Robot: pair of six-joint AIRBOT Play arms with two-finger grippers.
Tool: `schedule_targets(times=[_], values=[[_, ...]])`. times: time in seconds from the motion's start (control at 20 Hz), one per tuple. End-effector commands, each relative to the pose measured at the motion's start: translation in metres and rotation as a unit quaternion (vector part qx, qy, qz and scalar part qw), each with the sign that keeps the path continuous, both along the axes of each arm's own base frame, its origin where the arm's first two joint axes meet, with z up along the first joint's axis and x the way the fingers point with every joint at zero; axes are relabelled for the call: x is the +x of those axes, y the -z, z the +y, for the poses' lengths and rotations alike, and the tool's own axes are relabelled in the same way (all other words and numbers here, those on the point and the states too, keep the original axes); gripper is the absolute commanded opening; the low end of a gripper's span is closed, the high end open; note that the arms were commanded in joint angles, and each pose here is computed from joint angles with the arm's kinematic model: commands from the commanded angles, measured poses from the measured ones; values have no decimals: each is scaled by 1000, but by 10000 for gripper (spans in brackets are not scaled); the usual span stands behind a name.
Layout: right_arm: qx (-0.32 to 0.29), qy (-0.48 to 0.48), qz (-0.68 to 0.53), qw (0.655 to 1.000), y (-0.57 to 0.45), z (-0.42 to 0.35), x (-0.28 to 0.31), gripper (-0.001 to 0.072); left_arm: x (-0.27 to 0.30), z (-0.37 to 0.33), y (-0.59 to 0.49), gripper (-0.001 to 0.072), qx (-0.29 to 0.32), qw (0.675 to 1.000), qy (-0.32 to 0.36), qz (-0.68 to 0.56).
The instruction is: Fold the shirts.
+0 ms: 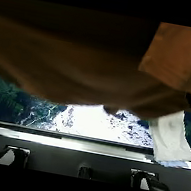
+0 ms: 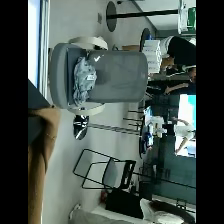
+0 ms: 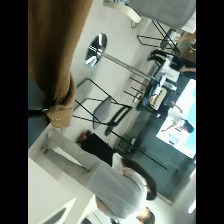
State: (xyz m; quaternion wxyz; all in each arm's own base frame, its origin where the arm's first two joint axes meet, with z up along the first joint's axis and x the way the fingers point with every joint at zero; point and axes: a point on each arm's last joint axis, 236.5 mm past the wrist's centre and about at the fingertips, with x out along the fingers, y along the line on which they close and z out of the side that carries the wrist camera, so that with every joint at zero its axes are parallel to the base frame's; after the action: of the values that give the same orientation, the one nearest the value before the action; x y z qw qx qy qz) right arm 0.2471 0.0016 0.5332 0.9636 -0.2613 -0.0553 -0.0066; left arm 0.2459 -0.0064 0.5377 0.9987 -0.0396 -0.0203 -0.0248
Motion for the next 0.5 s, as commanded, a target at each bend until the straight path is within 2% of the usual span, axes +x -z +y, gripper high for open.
schedule_targets(times=[0.0,0.1,0.2,0.25,0.35,0.45], values=[[35,-2,75,997,35,-2,15,44,24,11,45,22,-13,996,2,83],[45,-7,171,984,85,-7,58,44,62,28,107,21,-32,982,13,185],[66,-27,304,950,164,-7,114,44,108,42,185,21,-49,955,40,290],[75,-34,375,923,210,-9,139,44,129,49,229,21,-57,937,45,341],[100,-50,517,848,317,-10,180,44,164,61,333,21,-66,888,41,453],[114,-68,601,789,411,5,216,43,196,69,421,21,-72,851,36,519]])
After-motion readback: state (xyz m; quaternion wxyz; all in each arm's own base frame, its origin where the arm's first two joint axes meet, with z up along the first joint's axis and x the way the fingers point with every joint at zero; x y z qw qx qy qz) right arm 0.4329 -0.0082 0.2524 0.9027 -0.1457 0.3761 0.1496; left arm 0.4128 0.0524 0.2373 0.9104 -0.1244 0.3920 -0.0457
